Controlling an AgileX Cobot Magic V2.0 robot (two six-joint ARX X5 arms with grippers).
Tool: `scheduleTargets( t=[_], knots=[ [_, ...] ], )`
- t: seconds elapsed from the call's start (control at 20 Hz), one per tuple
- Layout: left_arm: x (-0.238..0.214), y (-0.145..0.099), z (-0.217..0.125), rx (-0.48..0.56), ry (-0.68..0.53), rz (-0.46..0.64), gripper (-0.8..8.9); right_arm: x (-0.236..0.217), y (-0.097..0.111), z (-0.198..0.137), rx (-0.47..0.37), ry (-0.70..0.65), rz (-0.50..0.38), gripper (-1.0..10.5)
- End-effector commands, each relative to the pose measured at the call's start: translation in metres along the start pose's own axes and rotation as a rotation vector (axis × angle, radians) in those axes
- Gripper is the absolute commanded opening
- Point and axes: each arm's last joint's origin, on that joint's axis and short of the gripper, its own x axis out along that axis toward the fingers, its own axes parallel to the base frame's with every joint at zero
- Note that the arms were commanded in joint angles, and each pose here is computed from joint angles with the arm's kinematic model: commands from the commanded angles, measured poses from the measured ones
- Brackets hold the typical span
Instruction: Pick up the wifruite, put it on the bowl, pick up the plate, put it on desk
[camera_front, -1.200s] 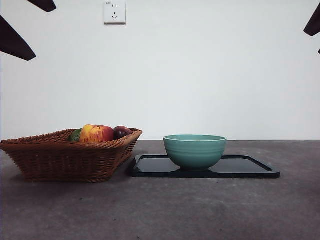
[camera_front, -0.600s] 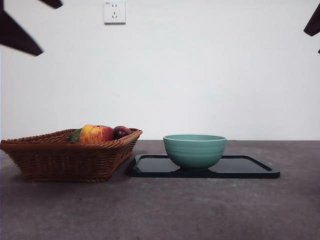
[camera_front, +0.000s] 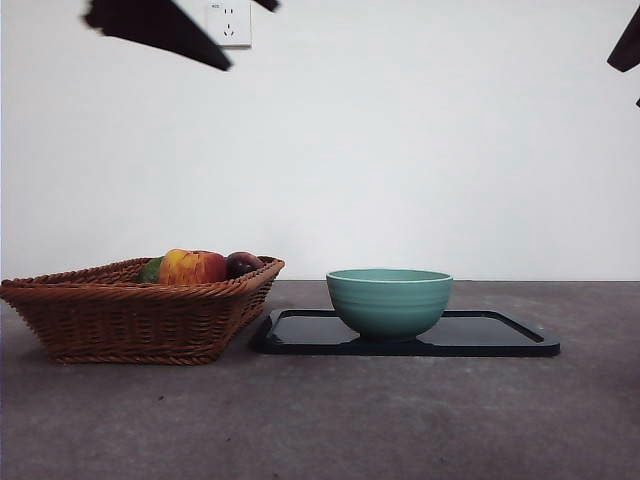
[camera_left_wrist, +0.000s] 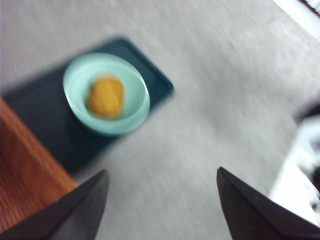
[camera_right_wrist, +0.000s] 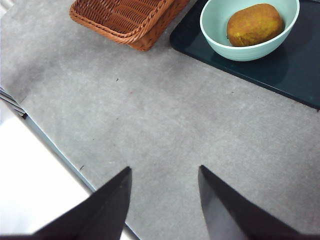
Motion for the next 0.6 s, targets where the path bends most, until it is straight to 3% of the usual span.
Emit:
scheduleTargets(
  t=[0.05, 0.3, 0.6],
  knots=[
    [0.022, 0.007, 0.028, 0.054, -0.01, -0.001, 3.43, -0.001, 0.002, 0.003, -0.018, -0.011, 0.008, 2.1],
    [0.077, 0.03, 0.057, 0.086, 0.005, -0.002, 3.39, -0.001, 0.001, 0.003, -0.018, -0.011, 0.007, 2.1],
    [0.145, 0.048, 0.054, 0.134, 0.051, 0.001, 3.4, -0.001, 0.001, 0.003, -0.018, -0.011, 0.007, 2.1]
  ],
)
